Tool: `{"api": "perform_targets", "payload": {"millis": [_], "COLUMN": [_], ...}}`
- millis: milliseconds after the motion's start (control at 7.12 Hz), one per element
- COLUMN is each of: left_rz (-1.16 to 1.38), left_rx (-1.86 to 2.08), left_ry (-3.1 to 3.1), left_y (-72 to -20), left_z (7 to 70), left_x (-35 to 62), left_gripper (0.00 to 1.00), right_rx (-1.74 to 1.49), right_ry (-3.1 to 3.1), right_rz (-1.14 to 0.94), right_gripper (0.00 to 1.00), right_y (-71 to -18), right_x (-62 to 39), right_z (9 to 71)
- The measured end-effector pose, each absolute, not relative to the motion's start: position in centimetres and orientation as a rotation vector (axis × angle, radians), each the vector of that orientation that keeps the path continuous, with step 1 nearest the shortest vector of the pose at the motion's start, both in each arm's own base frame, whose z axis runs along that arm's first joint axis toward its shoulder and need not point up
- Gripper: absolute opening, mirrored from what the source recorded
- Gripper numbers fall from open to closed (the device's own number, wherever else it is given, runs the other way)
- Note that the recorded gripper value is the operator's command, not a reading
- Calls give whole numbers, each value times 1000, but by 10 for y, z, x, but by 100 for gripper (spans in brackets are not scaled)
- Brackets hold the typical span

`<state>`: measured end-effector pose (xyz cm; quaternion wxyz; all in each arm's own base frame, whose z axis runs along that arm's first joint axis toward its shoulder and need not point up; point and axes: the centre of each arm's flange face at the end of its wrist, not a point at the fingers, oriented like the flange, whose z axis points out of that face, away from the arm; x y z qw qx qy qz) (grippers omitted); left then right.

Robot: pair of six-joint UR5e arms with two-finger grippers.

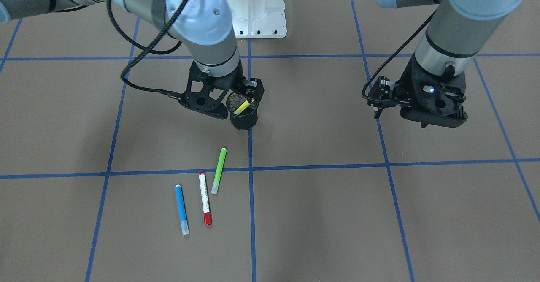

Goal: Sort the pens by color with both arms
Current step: 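Lower the right gripper into the cup onto the yellow marker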

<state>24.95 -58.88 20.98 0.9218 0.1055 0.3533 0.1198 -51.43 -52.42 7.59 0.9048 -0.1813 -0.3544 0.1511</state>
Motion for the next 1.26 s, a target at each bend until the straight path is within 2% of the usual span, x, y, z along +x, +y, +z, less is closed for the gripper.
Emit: {"api": "perform_targets", "payload": {"millis": [140,281,421,561,702,982,1123,1263], "left_rz": [250,252,253,254,255,258,258,258], "left_rx": [224,228,231,236,241,246,246,246], "left_ry": [728,730,732,734,737,743,744,745], "left_y": [-586,-583,-581,-580,-578,-575,-575,-575], "left_z": [209,209,209,208,205,203,203,203], "left_x": [246,244,243,242,241,240,240,240], "left_gripper": [99,99,99,99,99,99,99,99], "right_rx": [-394,-412,-427,-436,-444,-453,-456,-453], "right_ry": [-704,-675,-649,-634,-624,-613,-608,-601], "right_rz": [313,311,311,309,303,290,284,283], "right_gripper": [93,83,77,77,71,69,61,62], "right_y": [-520,-518,-516,-513,-507,-496,-491,-489], "right_x": [-534,-549,-561,-569,-576,-587,-592,-595], "right_z": [77,85,94,99,102,104,106,108]}}
